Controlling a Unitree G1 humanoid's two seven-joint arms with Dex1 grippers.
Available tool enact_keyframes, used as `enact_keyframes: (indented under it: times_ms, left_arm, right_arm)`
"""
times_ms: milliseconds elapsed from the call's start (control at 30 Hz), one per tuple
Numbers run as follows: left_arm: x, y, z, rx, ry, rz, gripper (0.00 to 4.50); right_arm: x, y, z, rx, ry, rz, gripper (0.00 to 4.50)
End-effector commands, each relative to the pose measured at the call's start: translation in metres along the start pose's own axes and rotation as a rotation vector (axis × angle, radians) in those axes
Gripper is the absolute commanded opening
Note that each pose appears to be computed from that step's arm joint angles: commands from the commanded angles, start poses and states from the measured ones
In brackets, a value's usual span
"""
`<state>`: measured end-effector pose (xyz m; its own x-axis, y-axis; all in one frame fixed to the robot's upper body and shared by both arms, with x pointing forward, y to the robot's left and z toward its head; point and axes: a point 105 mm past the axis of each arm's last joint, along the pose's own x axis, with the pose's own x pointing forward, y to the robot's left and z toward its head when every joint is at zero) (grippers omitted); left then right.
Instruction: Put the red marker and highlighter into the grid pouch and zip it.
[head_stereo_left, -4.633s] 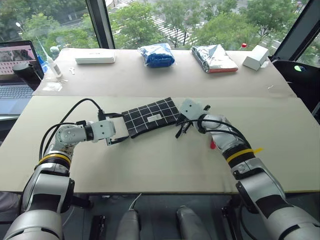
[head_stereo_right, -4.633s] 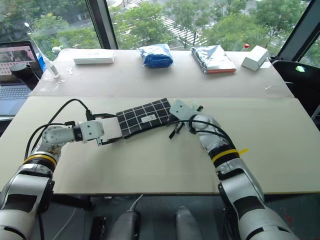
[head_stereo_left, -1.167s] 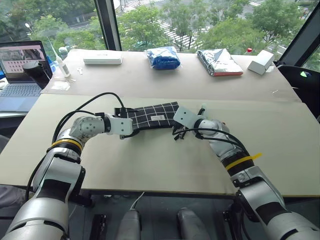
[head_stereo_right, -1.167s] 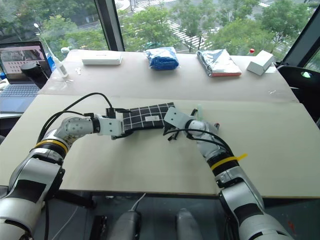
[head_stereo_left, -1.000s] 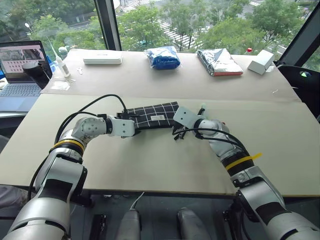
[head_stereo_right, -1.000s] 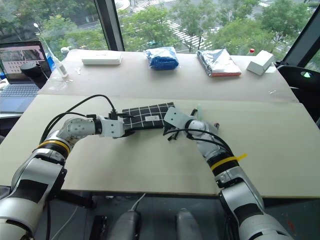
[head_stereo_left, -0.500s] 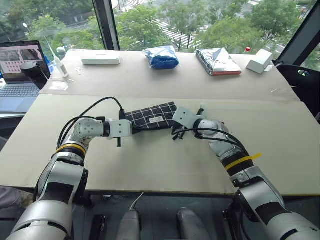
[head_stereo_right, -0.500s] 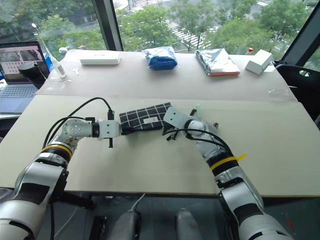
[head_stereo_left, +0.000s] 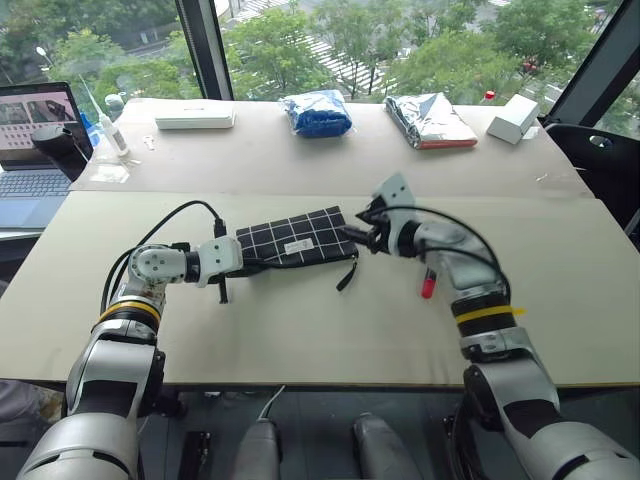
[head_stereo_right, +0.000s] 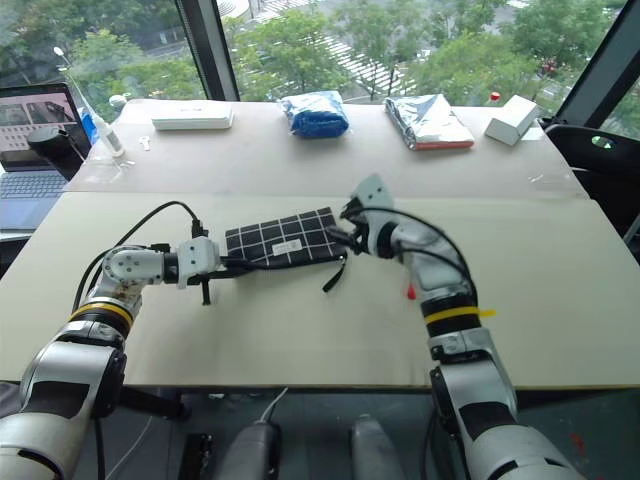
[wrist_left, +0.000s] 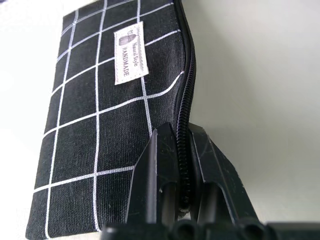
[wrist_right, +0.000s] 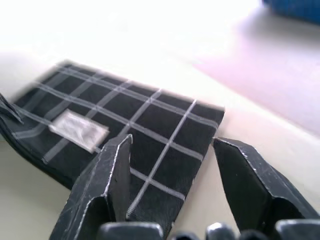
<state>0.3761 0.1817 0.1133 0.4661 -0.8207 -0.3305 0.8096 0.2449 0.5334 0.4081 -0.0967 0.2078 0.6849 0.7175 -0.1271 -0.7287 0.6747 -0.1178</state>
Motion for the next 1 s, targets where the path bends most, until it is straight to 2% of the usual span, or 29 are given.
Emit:
enact_keyframes:
  times_ms: [33,167,267,367,600,1000]
  left_arm:
    - [-0.009,0.015,0.014,-0.021,-0.077,0.074,0.00]
    - [-0.014,0.017,0.022,-0.064,-0.122,0.131,0.00]
    - [-0.013,0.014,0.028,-0.090,-0.144,0.157,0.00]
    - [-0.012,0.007,0.027,-0.096,-0.120,0.160,0.00]
    - [-0.006,-0.001,0.032,-0.137,-0.134,0.184,0.00]
    - [-0.004,-0.007,0.033,-0.165,-0.132,0.190,0.00]
  right_arm:
    - [-0.023,-0.001,0.026,-0.013,-0.067,0.028,2.77]
    - [-0.041,0.013,-0.002,-0.069,0.041,0.043,2.77]
    - [-0.040,0.030,-0.032,-0.087,0.134,0.045,2.77]
    - [-0.036,0.032,-0.045,-0.090,0.173,-0.005,2.77]
    - [-0.025,0.023,-0.059,-0.084,0.201,-0.120,2.77]
    - [0.003,0.027,-0.058,-0.058,0.184,-0.111,2.77]
